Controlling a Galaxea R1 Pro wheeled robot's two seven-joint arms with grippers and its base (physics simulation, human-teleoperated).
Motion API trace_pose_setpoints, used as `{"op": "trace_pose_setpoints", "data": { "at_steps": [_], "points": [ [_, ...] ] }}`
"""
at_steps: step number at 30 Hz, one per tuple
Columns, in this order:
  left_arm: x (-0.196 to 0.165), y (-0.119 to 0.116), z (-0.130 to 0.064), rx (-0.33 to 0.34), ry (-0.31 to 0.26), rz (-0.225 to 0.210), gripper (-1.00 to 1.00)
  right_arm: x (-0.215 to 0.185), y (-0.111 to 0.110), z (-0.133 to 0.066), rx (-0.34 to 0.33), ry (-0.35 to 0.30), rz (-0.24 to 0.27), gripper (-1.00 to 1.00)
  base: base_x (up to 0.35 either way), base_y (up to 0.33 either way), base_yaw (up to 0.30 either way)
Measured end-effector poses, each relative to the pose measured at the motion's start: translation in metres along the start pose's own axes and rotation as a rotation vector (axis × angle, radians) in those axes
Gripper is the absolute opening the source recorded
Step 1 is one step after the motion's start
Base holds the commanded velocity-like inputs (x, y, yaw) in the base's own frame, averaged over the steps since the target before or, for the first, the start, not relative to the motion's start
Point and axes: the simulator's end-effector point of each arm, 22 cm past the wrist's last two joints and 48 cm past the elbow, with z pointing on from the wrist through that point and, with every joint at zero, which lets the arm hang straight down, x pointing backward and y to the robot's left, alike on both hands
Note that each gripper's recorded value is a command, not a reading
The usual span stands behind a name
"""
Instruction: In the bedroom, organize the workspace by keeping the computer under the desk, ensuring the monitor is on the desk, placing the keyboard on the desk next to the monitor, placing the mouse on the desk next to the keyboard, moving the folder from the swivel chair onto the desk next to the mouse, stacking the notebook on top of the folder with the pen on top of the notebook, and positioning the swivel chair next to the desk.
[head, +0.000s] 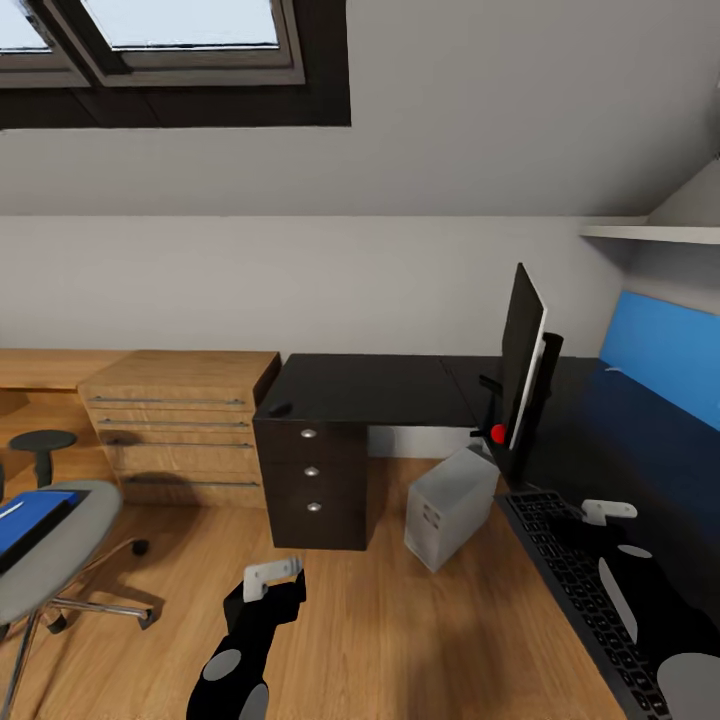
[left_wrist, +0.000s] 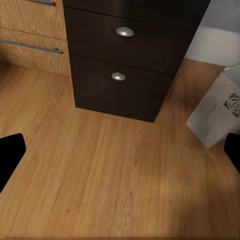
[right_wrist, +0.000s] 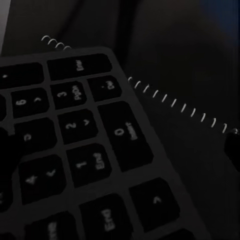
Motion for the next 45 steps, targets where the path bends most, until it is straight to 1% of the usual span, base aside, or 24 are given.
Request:
{"op": "trace_pose_setpoints", "data": {
  "at_steps": [11,29,41,45],
  "points": [
    [-0.0002,0.0001,-0.0001,0.000,-0.001,0.001,1.00,0.0000,-0.0011,-0.0001,0.001,0.000,0.000,1.00,-0.032,0.000,0.000],
    [0.0001,0.0001,0.0001,0.000,0.000,0.001,1.00,0.0004,-0.0019,0.0002,0.004,0.001,-0.002,1.00,-0.264,-0.089,0.000],
    [0.0007,0.0000,-0.0001,0.000,0.002,0.000,1.00,0.0004,-0.0020,-0.0002,0.003,0.001,-0.001,1.00,-0.038,-0.002,0.000],
    [0.0009,0.0001,0.0004,0.000,0.003,0.000,1.00,0.0013,-0.0019,0.0003,0.003,0.003,0.000,1.00,-0.266,0.000,0.000]
  ]
}}
